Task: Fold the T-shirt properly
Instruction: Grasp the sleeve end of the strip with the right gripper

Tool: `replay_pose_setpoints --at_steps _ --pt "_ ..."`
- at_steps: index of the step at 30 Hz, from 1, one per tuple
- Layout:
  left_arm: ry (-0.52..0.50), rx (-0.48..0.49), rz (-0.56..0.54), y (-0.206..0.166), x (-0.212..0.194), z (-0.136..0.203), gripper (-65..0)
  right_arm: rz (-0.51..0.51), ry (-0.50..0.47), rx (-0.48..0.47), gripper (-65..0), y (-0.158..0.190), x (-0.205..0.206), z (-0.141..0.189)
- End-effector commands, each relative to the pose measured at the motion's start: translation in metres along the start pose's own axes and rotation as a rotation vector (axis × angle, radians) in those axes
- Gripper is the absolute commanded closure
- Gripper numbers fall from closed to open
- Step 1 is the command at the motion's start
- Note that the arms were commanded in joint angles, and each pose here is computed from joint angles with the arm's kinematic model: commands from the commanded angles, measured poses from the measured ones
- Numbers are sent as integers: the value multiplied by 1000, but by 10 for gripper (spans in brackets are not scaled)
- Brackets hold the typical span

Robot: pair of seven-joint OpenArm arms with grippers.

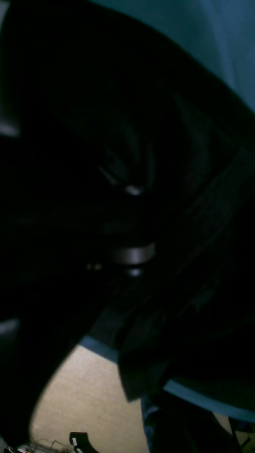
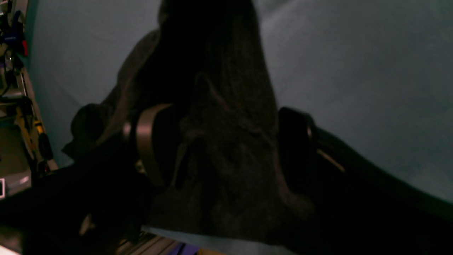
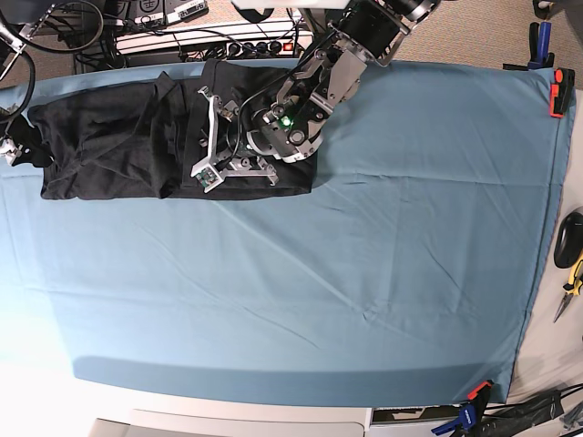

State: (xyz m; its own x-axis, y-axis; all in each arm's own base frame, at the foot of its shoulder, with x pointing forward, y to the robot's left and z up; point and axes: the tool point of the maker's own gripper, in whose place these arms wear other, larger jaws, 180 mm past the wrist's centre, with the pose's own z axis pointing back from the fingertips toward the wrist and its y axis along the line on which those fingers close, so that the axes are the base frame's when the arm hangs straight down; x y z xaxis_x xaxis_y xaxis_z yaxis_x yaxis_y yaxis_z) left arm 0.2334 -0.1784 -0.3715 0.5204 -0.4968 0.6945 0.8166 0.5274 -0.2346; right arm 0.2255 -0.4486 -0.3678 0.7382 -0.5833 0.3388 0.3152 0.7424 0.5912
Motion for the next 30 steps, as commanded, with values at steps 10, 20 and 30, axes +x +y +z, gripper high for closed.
replay_pose_setpoints --at_steps 10,20,30 --pt "-61 -15 -13 -5 22 3 -185 -34 53 60 -435 11 -26 -28" --pt "-60 -16 -15 -5 22 3 -185 -57 68 96 -435 19 -40 -44" --pt "-95 -7 -30 -4 34 10 -185 -57 68 95 -168 18 -40 -44"
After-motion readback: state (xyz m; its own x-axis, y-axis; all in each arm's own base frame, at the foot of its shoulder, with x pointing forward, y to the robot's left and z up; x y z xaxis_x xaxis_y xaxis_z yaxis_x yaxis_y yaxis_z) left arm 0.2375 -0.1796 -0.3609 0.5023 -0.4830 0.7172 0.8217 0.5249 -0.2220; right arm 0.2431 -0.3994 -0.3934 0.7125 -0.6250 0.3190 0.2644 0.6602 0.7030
